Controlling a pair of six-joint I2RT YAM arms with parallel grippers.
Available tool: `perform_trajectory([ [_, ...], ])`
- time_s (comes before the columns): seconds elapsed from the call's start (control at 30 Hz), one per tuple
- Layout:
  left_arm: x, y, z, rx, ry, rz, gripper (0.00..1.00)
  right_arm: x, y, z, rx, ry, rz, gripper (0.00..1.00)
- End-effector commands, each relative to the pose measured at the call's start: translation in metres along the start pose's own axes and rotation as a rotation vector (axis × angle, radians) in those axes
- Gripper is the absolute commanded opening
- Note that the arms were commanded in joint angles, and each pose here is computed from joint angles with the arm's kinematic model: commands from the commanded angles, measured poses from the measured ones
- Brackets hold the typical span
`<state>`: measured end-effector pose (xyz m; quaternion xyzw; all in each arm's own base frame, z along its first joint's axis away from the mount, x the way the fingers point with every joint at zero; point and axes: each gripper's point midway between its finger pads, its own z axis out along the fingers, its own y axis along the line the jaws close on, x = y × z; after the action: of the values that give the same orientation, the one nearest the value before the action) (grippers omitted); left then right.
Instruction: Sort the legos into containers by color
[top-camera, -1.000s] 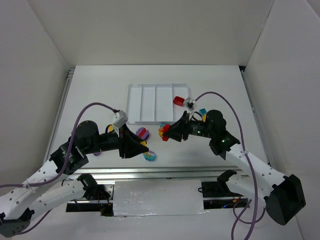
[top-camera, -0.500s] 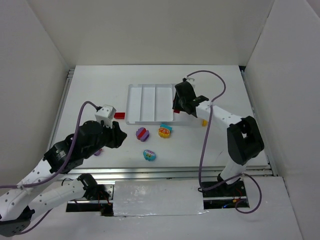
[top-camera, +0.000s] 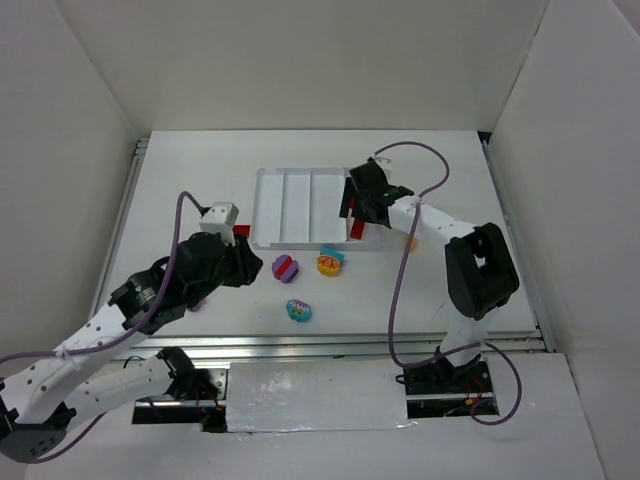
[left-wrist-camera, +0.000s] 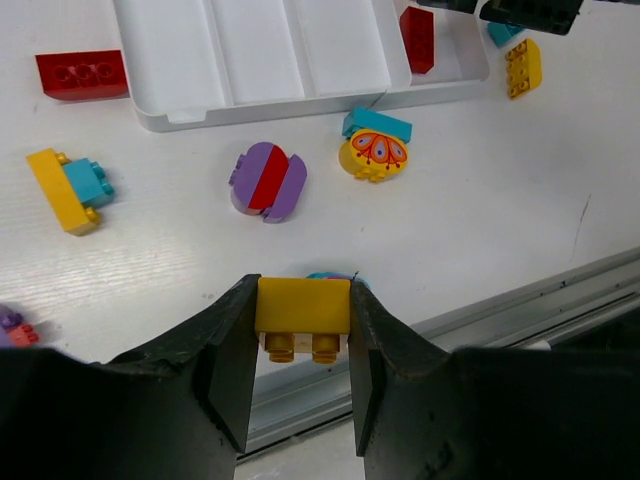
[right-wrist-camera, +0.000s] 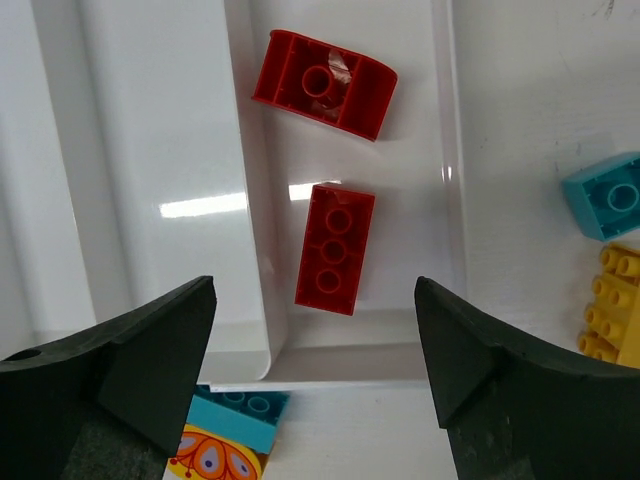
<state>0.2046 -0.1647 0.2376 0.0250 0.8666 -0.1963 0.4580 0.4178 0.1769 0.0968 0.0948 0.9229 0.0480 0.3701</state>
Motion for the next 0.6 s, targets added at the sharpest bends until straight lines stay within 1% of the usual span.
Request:
perform_trajectory([
  [0.0, -0.033, -0.026, 0.019, 0.033, -0.090, -0.097, 0.00, -0.038, 0.002, -0.031, -0.031, -0.091, 0.039, 0.88],
  [0.03, -0.047, -0.032, 0.021, 0.045, -0.114, -0.099, 0.00, -0.048, 0.002, -0.046, -0.051, -0.118, 0.058, 0.88],
  [0.07, -0.047, -0.035, 0.042, 0.022, -0.086, -0.076, 0.00, -0.051, -0.001, -0.054, -0.059, -0.125, 0.084, 0.88],
  [0.1, -0.055, -0.038, 0.054, 0.018, -0.091, -0.068, 0.00, -0.047, -0.008, -0.059, -0.068, -0.113, 0.106, 0.88],
  [0.13, -0.063, -0.035, 0.081, -0.015, -0.060, -0.071, 0.00, -0.059, -0.011, -0.081, -0.102, -0.156, 0.144, 0.88],
  [0.17, -0.069, -0.034, 0.095, -0.017, -0.048, -0.070, 0.00, -0.046, -0.021, -0.083, -0.099, -0.135, 0.176, 0.89],
  [0.2, -0.077, -0.034, 0.111, -0.018, -0.050, -0.070, 0.00, -0.045, -0.031, -0.088, -0.097, -0.141, 0.208, 0.89],
  [0.23, -0.082, -0.027, 0.142, -0.038, -0.019, -0.080, 0.00, -0.052, -0.036, -0.108, -0.125, -0.185, 0.236, 0.89],
  [0.27, -0.085, -0.025, 0.158, -0.039, -0.015, -0.076, 0.00, -0.037, -0.044, -0.107, -0.116, -0.165, 0.247, 0.90],
  [0.3, -0.089, -0.024, 0.175, -0.044, -0.013, -0.065, 0.00, -0.033, -0.047, -0.113, -0.121, -0.165, 0.251, 0.90],
  [0.33, -0.093, -0.025, 0.208, -0.047, -0.003, -0.056, 0.00, -0.034, -0.046, -0.126, -0.157, -0.179, 0.254, 0.90],
  [0.4, -0.093, -0.032, 0.242, -0.027, 0.028, -0.020, 0.00, -0.017, -0.053, -0.127, -0.153, -0.142, 0.248, 0.90],
  [0.43, -0.094, -0.035, 0.274, -0.033, 0.047, -0.007, 0.00, -0.015, -0.057, -0.132, -0.155, -0.148, 0.250, 0.90],
  [0.47, -0.093, -0.041, 0.288, -0.008, 0.056, 0.005, 0.00, -0.007, -0.063, -0.130, -0.143, -0.134, 0.248, 0.90],
  [0.5, -0.095, -0.044, 0.314, -0.005, 0.049, 0.021, 0.00, -0.006, -0.068, -0.135, -0.148, -0.147, 0.256, 0.90],
  [0.53, -0.097, -0.046, 0.326, 0.003, 0.047, 0.027, 0.00, -0.005, -0.069, -0.138, -0.154, -0.156, 0.257, 0.90],
  [0.57, -0.097, -0.048, 0.334, 0.004, 0.056, 0.032, 0.00, 0.005, -0.072, -0.135, -0.160, -0.138, 0.249, 0.90],
])
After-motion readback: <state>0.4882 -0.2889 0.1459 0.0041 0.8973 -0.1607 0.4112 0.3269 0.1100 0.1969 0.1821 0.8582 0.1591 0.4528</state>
